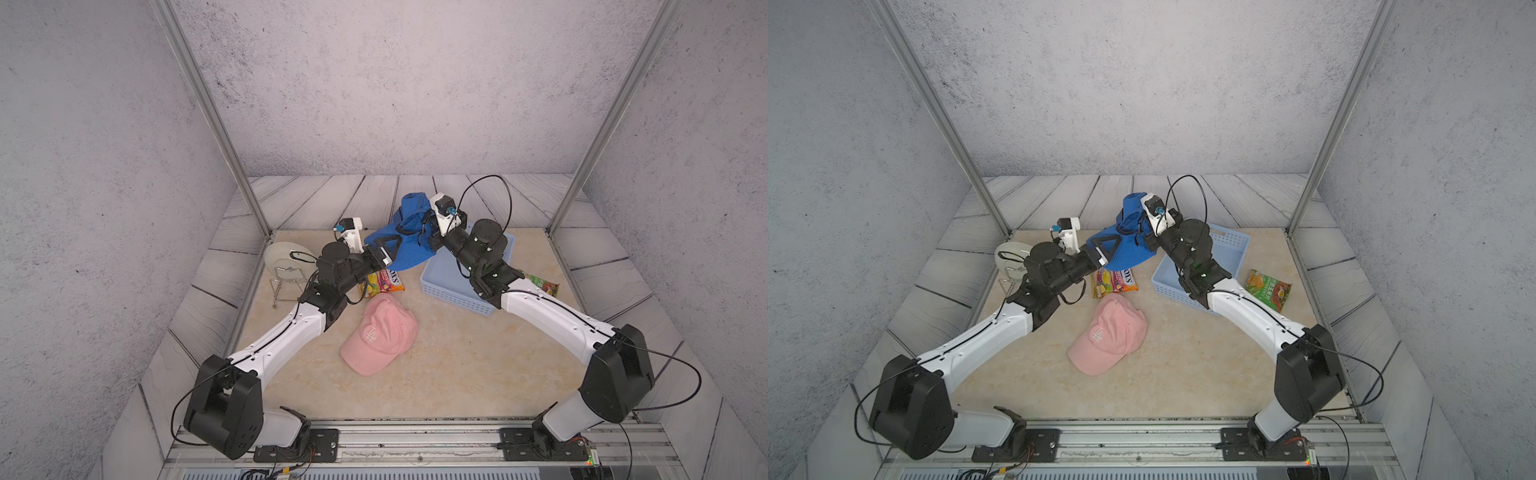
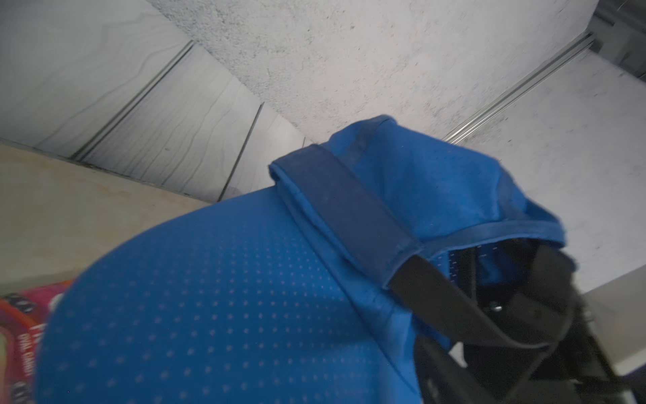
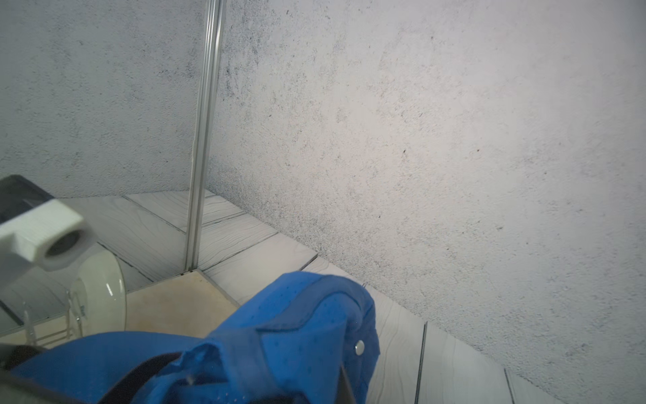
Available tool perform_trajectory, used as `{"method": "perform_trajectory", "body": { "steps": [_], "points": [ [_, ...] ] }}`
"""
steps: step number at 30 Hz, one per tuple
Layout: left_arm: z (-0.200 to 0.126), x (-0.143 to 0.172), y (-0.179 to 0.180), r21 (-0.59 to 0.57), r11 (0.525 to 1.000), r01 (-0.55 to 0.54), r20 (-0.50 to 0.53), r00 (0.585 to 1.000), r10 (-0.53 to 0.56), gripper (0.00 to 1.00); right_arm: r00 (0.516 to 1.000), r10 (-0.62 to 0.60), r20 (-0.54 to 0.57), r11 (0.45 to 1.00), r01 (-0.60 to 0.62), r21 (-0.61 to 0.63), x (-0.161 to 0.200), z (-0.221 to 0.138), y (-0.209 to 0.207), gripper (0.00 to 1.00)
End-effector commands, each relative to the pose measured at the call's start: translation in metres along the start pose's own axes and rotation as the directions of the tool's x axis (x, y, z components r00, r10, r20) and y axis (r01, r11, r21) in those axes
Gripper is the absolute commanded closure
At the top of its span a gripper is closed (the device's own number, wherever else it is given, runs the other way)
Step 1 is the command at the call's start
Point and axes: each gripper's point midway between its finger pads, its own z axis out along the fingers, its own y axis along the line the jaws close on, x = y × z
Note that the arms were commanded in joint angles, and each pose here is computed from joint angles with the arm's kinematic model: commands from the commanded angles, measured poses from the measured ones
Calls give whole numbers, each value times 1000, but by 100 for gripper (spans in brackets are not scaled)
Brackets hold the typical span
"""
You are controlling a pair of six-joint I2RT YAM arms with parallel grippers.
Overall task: Turn the baseball cap inside out
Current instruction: Turn over the baseball cap.
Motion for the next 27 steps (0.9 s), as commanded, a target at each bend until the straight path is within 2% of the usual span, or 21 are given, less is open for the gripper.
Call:
{"method": "perform_trajectory", "body": {
  "steps": [1,3,7,10,14,18,20,27],
  "points": [
    [-14,5,12,-78,995,-69,-22,997,68,7,999,34,31,999,-33,-43,-28,-23,2,100],
    [-24,6,20,-121,986,-115,-22,993,113,1,1000,30,1,998,-30,-56,-24,-28,4,100],
    [-44,3,28,-162,962,-220,-16,975,221,2,1000,2,-29,995,-4,-102,-23,-40,9,100],
    [-55,-2,19,-150,932,-330,-27,944,330,2,999,-9,-46,987,1,-159,-22,-49,13,100],
    [-65,-8,-2,-97,860,-500,-38,866,499,2,997,49,-58,963,-62,-263,-25,-65,16,100],
    [-67,-9,-19,-31,790,-612,-36,791,611,2,991,122,-54,936,-133,-327,-37,-77,14,100],
    [-66,-7,-31,29,741,-671,-17,741,672,2,989,139,-55,928,-149,-341,-45,-82,13,100],
    [-54,-17,-69,80,625,-777,93,630,771,0,979,203,-33,912,-202,-356,-65,-92,7,100]
  ]
}}
